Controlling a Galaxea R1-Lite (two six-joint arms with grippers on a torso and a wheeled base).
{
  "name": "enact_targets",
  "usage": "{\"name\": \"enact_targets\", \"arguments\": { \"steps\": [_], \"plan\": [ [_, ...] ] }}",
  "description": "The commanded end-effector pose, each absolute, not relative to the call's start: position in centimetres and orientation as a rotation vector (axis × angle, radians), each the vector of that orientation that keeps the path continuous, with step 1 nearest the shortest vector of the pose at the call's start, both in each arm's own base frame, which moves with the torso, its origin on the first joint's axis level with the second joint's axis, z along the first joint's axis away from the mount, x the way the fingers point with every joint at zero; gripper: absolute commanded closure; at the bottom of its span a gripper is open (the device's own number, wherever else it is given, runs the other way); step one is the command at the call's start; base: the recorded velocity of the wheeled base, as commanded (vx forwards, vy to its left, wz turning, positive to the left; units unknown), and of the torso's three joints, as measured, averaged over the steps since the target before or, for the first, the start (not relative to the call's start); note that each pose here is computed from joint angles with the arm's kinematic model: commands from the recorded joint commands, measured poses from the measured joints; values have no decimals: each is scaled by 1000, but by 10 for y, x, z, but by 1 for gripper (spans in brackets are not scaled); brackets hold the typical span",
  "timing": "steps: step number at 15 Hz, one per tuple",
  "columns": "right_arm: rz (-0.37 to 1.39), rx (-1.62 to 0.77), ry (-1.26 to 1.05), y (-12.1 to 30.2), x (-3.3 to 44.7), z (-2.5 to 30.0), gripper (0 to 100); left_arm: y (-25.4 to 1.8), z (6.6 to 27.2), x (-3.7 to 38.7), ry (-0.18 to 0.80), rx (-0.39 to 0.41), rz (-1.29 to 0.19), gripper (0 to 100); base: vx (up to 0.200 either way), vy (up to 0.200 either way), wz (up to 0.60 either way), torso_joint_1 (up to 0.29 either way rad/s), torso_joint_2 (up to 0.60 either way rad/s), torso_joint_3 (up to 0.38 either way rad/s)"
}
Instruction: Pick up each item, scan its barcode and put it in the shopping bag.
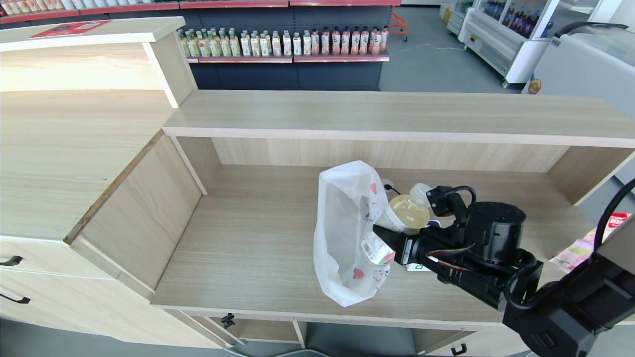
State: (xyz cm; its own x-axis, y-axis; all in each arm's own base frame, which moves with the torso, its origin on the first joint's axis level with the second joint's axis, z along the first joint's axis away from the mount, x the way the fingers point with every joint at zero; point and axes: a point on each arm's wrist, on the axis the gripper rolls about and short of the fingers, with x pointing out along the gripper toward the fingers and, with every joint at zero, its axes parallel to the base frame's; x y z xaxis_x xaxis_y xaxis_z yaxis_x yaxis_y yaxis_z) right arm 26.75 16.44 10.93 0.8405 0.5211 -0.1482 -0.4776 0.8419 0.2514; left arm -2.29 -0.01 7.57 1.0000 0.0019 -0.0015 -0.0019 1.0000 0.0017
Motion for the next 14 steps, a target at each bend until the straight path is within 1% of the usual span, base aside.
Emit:
{"name": "enact_targets", "arguments": {
  "steps": [1,10,14],
  "plan": [
    [526,200,248,170,280,93,100,0,76,-23,2,2,2,0,0,0,0,0,0,0],
    [516,193,271,191,321,48,100,0,76,-23,2,2,2,0,0,0,0,0,0,0],
    [533,123,247,208,347,29,100,0,76,-23,2,2,2,0,0,0,0,0,0,0]
  ]
}}
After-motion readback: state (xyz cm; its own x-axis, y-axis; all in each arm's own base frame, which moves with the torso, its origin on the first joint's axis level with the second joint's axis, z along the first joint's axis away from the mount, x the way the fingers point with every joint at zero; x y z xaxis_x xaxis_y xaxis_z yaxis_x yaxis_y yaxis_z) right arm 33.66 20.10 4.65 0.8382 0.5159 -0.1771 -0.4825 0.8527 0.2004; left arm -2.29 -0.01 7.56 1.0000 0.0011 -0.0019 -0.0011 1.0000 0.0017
